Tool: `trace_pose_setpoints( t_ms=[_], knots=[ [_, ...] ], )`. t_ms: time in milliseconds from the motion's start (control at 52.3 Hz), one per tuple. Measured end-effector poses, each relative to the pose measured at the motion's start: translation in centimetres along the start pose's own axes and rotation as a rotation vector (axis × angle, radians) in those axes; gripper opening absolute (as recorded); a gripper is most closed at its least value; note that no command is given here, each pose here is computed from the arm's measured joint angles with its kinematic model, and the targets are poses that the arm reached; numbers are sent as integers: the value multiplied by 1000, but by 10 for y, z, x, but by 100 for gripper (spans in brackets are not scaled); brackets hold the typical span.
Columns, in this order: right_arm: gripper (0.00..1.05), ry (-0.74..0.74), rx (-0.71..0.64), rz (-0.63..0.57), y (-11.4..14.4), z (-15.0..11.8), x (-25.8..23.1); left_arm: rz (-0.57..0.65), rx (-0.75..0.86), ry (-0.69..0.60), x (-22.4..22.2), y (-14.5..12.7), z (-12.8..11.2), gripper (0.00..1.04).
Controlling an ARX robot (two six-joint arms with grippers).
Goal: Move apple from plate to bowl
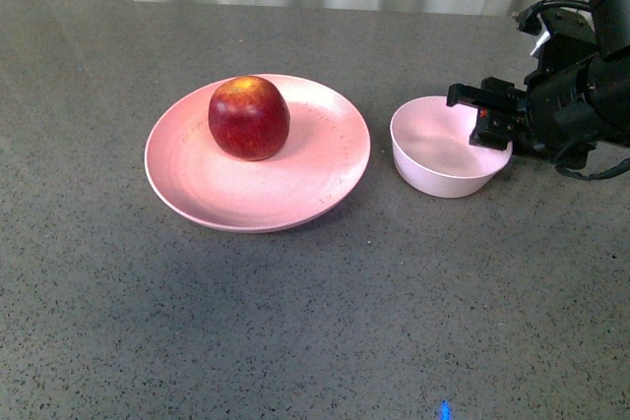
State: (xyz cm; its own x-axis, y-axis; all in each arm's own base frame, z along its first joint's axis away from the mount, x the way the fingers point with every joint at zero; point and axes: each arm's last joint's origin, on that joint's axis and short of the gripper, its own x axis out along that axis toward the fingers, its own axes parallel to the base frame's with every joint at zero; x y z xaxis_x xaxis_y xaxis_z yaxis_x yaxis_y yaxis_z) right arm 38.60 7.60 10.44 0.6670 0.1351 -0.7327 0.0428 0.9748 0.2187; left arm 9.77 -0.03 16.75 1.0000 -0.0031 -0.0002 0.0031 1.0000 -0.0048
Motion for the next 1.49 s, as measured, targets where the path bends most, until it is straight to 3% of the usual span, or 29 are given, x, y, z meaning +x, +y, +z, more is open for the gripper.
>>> trace_pose_setpoints(
  t_ms=[306,421,478,593,669,899,1128,1492],
  knots=[
    [96,-329,-132,35,-1,14,-98,0,0,0,0,0,0,96],
    [96,-378,-160,37,-3,10,-119,0,0,0,0,0,0,96],
    [84,-575,-189,-44,-9,2,-116,0,0,0,0,0,0,96],
    [60,-794,-208,-38,-26,-27,-134,0,0,0,0,0,0,96],
    [42,-849,-208,-41,-34,-37,-153,0,0,0,0,0,0,96],
    [2,-827,-225,-47,-50,-73,-173,0,0,0,0,0,0,96],
    [2,-814,-226,-44,-68,-101,-185,0,0,0,0,0,0,96],
    [2,-822,-223,-50,-71,-119,-204,0,0,0,0,0,0,96]
  ],
)
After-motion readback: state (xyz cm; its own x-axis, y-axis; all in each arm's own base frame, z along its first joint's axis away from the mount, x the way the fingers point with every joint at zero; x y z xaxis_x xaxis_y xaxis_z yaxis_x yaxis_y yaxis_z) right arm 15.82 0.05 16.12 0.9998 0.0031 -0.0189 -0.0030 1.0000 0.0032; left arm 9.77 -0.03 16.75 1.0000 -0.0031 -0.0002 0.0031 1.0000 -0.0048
